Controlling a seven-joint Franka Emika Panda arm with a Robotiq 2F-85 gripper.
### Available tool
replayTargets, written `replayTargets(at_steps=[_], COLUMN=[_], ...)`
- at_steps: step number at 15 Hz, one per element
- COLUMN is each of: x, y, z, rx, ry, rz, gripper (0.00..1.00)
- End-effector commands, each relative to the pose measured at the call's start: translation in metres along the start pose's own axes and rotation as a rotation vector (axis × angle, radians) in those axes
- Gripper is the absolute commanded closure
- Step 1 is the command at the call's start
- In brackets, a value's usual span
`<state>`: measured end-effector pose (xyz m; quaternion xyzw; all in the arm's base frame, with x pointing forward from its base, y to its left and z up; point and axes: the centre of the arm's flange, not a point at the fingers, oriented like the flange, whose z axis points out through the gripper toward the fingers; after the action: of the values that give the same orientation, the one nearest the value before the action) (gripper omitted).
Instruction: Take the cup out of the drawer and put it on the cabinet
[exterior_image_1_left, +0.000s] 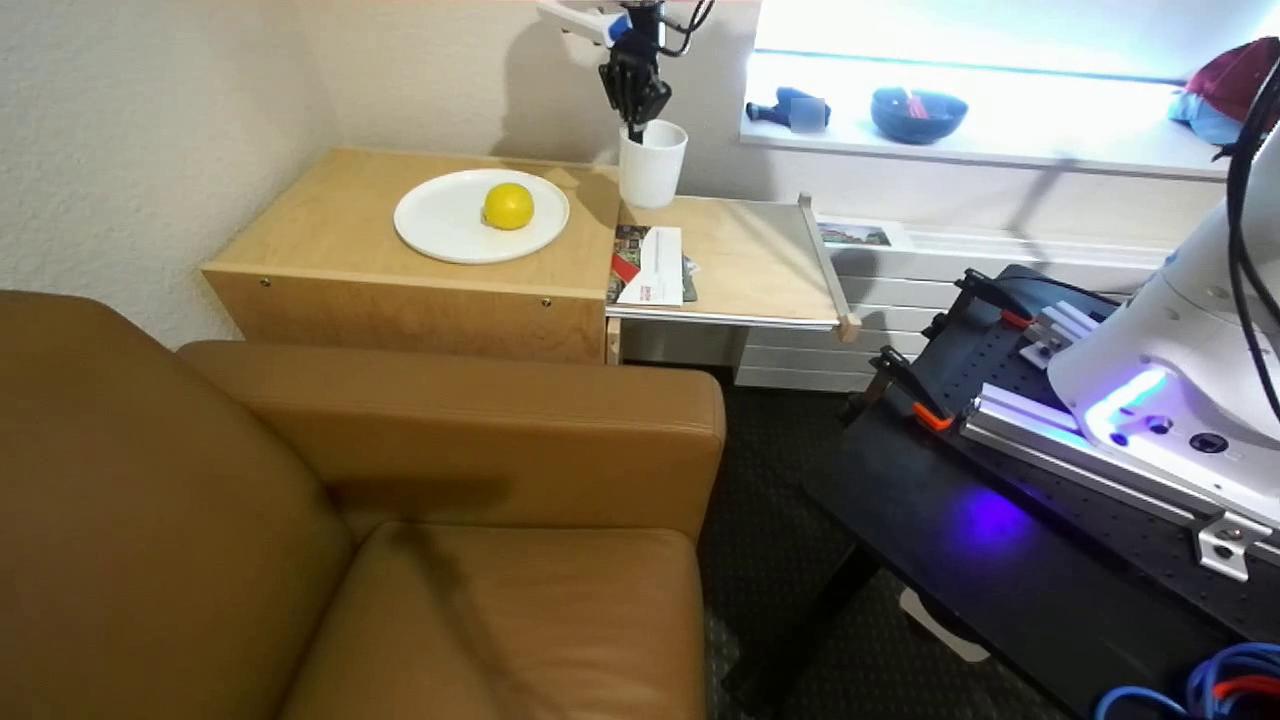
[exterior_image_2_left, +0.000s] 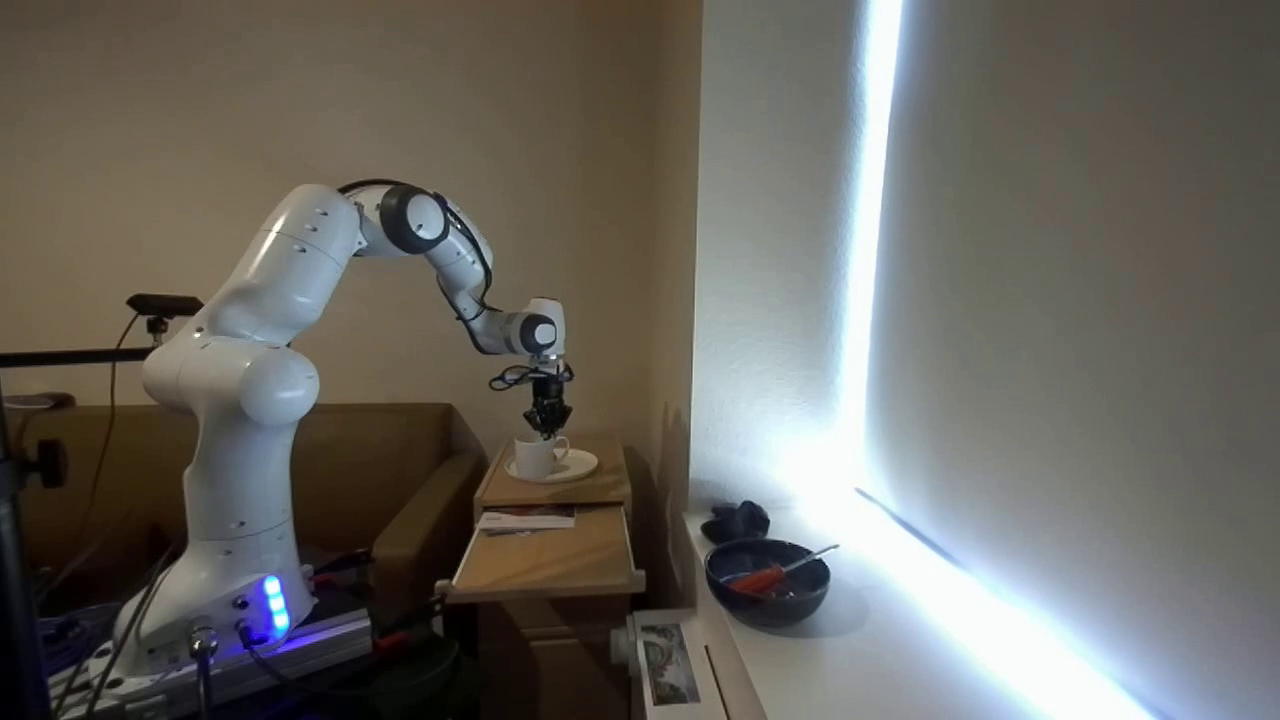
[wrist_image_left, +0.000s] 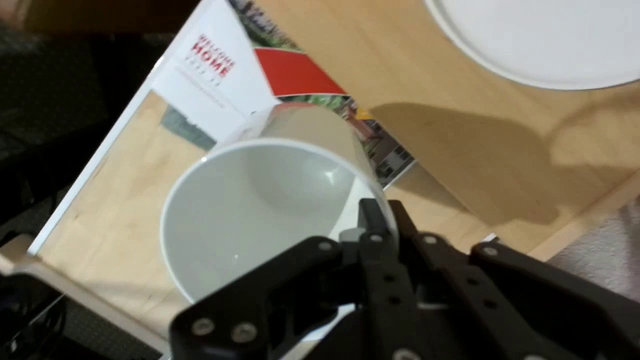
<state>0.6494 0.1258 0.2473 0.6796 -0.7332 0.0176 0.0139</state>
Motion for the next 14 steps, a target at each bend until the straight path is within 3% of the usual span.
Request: replayTargets(at_steps=[1, 4, 5, 9, 14], x=[-0.006, 0.000, 0.005, 0.006, 0.011], y=[-0.065, -0.081, -0.058, -0.072, -0.109], z=[0.012, 0.011, 0.017, 0.022, 0.039], rx=[0.086, 0.109, 0.093, 0.106, 0.138], ry=[-0.018, -0.005, -0.007, 0.015, -0.053], rz=[0.181, 0.299, 0.240, 0.275, 0.565], gripper=[0.99, 0.99, 0.94, 0.99, 0.99])
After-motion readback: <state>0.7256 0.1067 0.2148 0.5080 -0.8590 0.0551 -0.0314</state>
